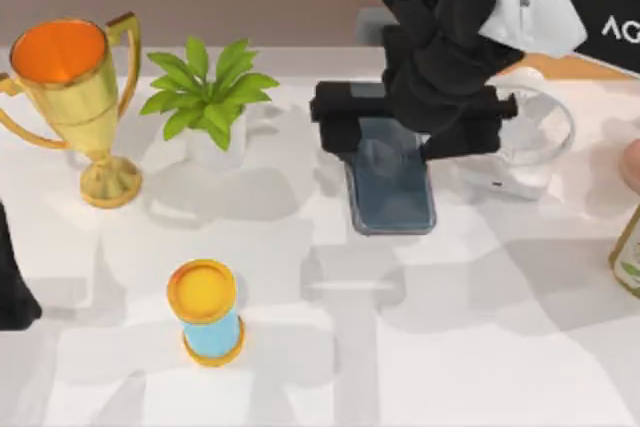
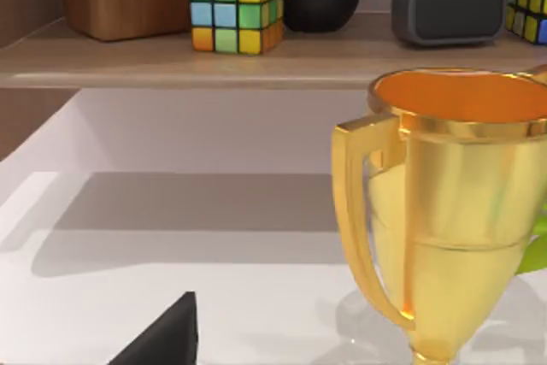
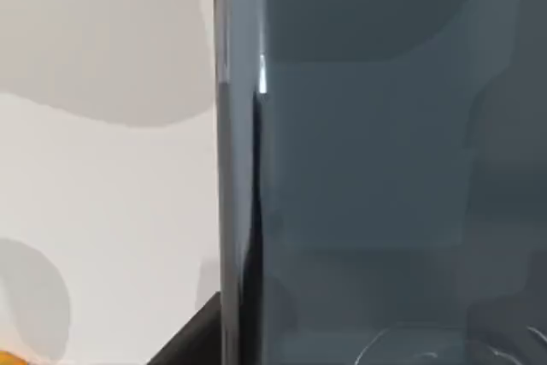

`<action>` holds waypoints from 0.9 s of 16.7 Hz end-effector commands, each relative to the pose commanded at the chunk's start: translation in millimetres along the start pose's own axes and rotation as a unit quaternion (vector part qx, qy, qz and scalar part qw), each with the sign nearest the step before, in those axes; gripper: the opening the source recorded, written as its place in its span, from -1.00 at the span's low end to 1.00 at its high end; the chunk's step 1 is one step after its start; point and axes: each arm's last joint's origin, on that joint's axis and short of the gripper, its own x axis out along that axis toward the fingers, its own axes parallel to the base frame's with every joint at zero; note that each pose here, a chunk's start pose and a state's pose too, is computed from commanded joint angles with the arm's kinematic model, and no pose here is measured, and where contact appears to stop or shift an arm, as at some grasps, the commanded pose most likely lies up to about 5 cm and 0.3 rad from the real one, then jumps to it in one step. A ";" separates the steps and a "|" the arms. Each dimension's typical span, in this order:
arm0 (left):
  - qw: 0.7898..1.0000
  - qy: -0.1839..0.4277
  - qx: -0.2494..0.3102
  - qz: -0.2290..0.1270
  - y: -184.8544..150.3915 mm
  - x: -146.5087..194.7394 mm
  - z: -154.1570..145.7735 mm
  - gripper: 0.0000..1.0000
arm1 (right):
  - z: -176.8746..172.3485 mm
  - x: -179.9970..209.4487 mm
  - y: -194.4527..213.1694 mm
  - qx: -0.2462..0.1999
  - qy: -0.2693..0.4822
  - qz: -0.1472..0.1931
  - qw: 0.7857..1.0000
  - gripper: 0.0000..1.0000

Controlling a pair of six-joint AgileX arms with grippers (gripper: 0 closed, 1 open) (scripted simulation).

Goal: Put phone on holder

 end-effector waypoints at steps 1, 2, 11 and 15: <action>1.000 0.000 0.000 0.000 0.0 0.0 0.0 1.00 | 11.0 -20.4 -9.4 -0.015 -0.025 0.020 0.999 -1.00; 1.000 0.000 0.000 0.000 0.0 0.0 0.0 1.00 | 21.3 -40.8 -21.9 -0.032 -0.051 0.036 0.998 -1.00; 1.000 0.000 0.000 0.000 0.0 0.0 0.0 1.00 | 35.3 -171.2 -246.0 -0.163 -0.186 0.009 0.969 -1.00; 1.000 0.000 0.000 0.000 0.0 0.0 0.0 1.00 | -17.5 -205.6 -351.0 -0.197 -0.209 -0.020 0.958 -1.00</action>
